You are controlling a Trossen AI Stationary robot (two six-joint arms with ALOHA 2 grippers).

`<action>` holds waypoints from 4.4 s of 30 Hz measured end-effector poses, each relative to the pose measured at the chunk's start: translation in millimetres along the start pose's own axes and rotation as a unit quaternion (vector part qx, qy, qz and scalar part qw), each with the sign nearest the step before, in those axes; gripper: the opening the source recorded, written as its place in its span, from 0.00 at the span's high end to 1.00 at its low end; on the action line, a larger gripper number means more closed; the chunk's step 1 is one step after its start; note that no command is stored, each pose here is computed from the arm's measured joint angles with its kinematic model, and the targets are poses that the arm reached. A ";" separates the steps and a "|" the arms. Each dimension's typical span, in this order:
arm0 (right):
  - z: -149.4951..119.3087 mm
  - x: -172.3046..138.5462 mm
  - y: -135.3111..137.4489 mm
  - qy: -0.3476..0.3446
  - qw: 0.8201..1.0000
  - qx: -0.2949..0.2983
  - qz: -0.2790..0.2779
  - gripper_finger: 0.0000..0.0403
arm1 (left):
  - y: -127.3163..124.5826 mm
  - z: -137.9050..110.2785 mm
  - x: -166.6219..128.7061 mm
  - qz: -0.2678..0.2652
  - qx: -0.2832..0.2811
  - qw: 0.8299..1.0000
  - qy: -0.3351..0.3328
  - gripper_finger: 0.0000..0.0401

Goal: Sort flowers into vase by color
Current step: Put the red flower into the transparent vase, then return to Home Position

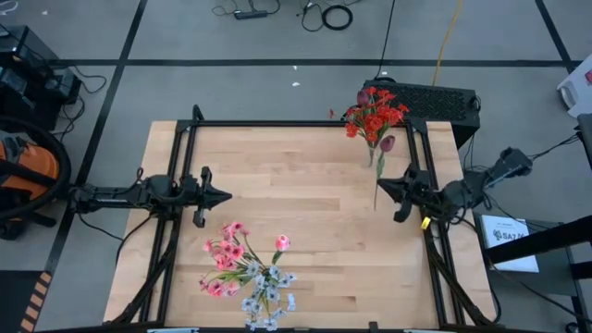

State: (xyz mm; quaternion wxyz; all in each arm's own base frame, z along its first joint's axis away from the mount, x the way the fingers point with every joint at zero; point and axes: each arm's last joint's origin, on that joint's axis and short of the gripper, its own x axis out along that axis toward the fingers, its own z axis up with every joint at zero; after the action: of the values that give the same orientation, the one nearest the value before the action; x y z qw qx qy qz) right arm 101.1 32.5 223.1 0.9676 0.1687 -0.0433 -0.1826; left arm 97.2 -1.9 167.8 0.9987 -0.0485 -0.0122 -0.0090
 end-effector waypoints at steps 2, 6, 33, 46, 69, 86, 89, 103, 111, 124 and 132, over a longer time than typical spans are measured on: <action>-0.2 2.6 -5.2 -0.018 1.000 -0.018 -0.005 1.00 | 0.0 0.0 0.0 0.000 0.000 1.000 0.000 0.96; 4.1 7.1 -15.7 -0.038 0.998 -0.045 -0.023 1.00 | 0.0 0.0 0.0 0.000 0.000 1.000 0.000 0.96; 44.3 25.7 -83.2 -0.162 0.973 -0.161 -0.031 1.00 | 0.0 0.0 0.0 0.000 0.000 1.000 0.000 0.96; 45.7 39.7 -97.2 -0.190 0.952 -0.236 -0.042 1.00 | 0.0 0.0 0.0 0.000 0.000 1.000 0.000 0.96; 10.9 38.3 -120.9 -0.133 0.962 -0.215 -0.107 1.00 | 0.0 -0.1 0.0 0.000 0.000 1.000 0.000 0.96; -10.3 41.6 -131.7 -0.024 0.974 -0.172 -0.146 1.00 | -0.1 -0.1 0.0 -0.001 0.000 1.000 0.000 0.96; -11.8 41.7 -132.3 -0.015 0.975 -0.168 -0.147 1.00 | 0.0 -0.1 0.0 0.000 0.000 1.000 0.000 0.96; 8.0 49.2 -128.8 0.034 0.974 -0.159 -0.160 0.96 | 0.0 -0.1 0.0 0.000 0.000 1.000 0.000 0.96; 40.0 52.5 -118.4 0.110 0.968 -0.149 -0.171 0.83 | 0.0 -0.1 0.0 0.000 0.000 1.000 0.000 0.96; 63.8 45.0 -105.8 0.194 0.956 -0.127 -0.182 0.77 | 0.0 -0.1 0.0 0.000 0.000 1.000 0.000 0.96; 59.8 30.9 -98.0 0.222 0.959 -0.042 -0.170 0.78 | 0.0 -0.1 0.0 0.000 0.000 1.000 0.000 0.96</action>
State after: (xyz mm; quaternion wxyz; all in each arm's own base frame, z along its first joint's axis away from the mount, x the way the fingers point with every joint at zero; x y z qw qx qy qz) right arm 87.9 -83.3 246.5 0.9137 0.1690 0.2095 -0.3044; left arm 97.3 -2.0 167.7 0.9987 -0.0485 -0.0121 -0.0091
